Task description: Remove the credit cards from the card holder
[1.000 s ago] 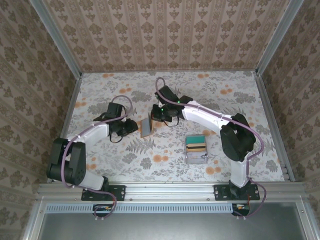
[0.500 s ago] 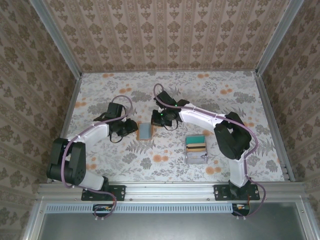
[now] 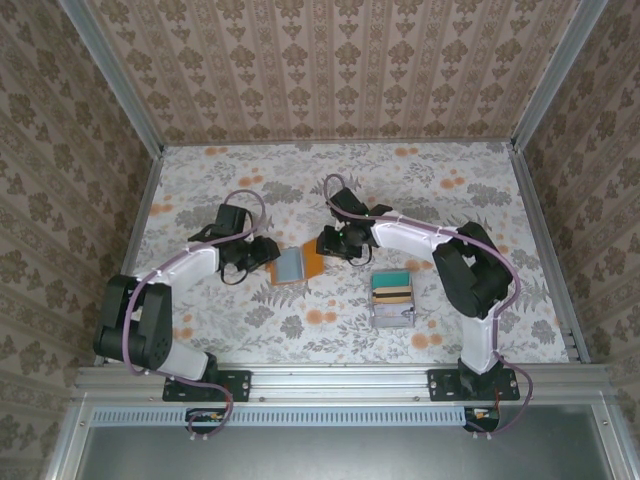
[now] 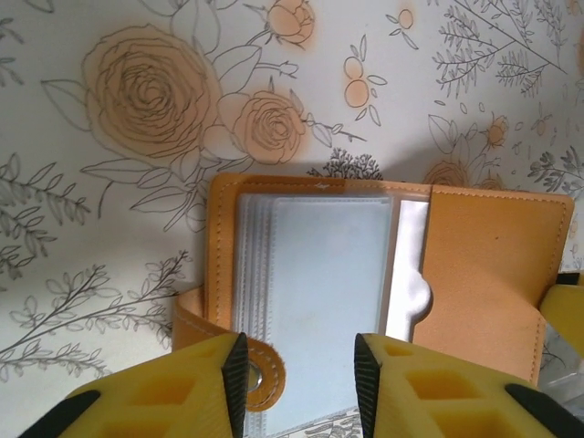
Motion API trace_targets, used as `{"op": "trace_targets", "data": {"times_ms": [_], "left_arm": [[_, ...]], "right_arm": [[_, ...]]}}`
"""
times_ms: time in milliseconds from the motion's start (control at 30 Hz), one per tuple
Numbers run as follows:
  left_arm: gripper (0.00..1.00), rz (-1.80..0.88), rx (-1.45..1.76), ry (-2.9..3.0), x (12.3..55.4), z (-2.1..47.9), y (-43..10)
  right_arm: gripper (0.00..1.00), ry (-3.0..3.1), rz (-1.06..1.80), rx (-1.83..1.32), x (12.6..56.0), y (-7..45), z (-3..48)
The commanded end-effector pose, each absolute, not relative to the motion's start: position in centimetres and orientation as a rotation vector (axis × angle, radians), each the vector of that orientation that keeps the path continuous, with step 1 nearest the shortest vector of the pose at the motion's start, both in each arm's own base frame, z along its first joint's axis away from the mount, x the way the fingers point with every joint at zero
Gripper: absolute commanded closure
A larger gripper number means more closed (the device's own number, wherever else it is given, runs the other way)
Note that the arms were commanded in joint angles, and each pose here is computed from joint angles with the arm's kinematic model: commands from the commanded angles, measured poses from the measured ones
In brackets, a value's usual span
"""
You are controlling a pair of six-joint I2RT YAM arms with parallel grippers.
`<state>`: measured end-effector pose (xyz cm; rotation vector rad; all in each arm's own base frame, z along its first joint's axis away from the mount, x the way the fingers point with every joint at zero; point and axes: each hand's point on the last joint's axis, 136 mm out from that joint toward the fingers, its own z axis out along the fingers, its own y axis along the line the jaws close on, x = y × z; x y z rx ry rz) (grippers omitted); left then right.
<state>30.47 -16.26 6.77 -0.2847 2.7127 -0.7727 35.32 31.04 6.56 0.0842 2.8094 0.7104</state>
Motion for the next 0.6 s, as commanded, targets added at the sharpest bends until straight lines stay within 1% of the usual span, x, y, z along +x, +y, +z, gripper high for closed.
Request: {"op": "trace_targets", "data": {"times_ms": [0, 100, 167, 267, 400, 567], "left_arm": [[0.60, -0.805, -0.279, 2.704, 30.9, 7.5, -17.1], [0.61, -0.816, -0.279, 2.698, 31.0, 7.6, -17.3], [0.63, -0.824, -0.274, 2.700, 30.9, 7.6, -17.4], [0.69, -0.826, -0.266, 2.698, 31.0, 7.6, -17.5], [0.69, -0.833, -0.251, 2.703, 31.0, 7.4, -17.7], [0.71, -0.798, -0.257, 2.716, 31.0, 7.0, -17.3]], "right_arm": [[0.62, 2.743, 0.667, -0.006, 36.0, 31.2, 9.6], [0.63, 2.706, 0.650, -0.091, 36.1, 32.0, 10.9], [0.64, 2.684, 0.654, -0.146, 36.1, 32.8, 11.5], [0.67, 2.685, 0.644, -0.198, 36.1, 33.5, 11.5], [0.67, 2.669, 0.660, -0.219, 36.2, 34.1, 11.9], [0.66, 2.591, 0.702, -0.282, 36.4, 35.5, 14.5]]}}
